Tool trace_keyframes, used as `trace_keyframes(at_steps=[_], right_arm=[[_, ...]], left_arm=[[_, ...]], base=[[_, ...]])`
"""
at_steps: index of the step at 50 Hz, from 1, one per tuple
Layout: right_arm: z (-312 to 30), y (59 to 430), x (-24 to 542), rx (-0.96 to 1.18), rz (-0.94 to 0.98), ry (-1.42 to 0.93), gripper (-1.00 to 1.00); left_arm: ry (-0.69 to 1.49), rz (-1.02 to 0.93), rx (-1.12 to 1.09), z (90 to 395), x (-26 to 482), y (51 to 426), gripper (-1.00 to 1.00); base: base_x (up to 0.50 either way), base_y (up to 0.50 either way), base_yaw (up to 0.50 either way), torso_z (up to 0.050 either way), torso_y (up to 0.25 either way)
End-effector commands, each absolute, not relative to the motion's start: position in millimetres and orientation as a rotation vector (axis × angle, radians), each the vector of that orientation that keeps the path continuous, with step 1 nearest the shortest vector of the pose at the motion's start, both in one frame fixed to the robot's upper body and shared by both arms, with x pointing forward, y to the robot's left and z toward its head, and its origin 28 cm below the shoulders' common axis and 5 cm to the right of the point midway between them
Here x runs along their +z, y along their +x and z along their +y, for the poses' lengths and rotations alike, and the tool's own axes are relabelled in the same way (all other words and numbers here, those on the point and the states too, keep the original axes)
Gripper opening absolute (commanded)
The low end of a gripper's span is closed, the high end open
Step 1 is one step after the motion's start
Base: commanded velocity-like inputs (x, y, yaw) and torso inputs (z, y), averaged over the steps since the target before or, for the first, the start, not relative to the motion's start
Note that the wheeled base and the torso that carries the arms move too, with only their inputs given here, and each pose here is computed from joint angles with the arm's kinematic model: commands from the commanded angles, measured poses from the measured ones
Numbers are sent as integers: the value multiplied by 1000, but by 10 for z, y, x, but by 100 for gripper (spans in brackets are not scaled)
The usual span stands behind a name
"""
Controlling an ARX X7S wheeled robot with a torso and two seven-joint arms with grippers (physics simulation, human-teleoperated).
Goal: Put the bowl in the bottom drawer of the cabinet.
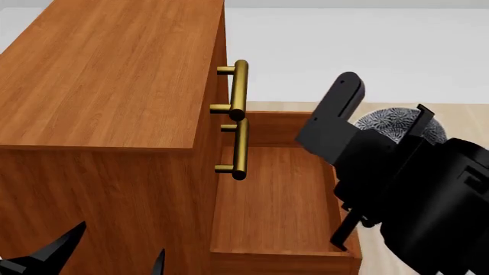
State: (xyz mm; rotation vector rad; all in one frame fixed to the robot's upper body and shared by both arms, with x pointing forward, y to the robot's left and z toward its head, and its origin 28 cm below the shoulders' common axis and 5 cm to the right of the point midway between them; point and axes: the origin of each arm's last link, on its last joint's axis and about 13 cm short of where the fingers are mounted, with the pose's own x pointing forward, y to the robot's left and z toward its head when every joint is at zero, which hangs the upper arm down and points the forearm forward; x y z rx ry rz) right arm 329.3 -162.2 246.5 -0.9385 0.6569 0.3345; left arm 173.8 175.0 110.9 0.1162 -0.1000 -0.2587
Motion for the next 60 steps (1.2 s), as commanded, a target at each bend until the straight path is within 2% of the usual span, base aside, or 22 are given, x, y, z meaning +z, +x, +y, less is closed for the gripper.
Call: trace_keyframes(at_steps=[1, 11, 16, 26, 60], right_arm=[[-1614, 3325, 2500, 311, 626, -950, -100], [-1606, 3340, 2471, 338, 666, -990, -100], [-1576, 3383, 2499, 339, 591, -1011, -100], [-1554, 3435, 2563, 424, 610, -1118, -100], [-1383, 3506, 2818, 489, 439, -1251, -100]], left_arm=[[116, -100, -259, 1751, 1107, 1739, 100], [114, -99, -258, 1751, 1111, 1740, 100], [116, -98, -260, 1749, 1112, 1742, 100], [119, -100, -260, 1744, 1118, 1739, 100], [131, -88, -269, 1738, 1109, 1748, 100]], base=[[0, 0, 0, 0, 0], [0, 0, 0, 0, 1], [0, 0, 0, 0, 0], [0, 0, 0, 0, 1], [0, 0, 0, 0, 0]])
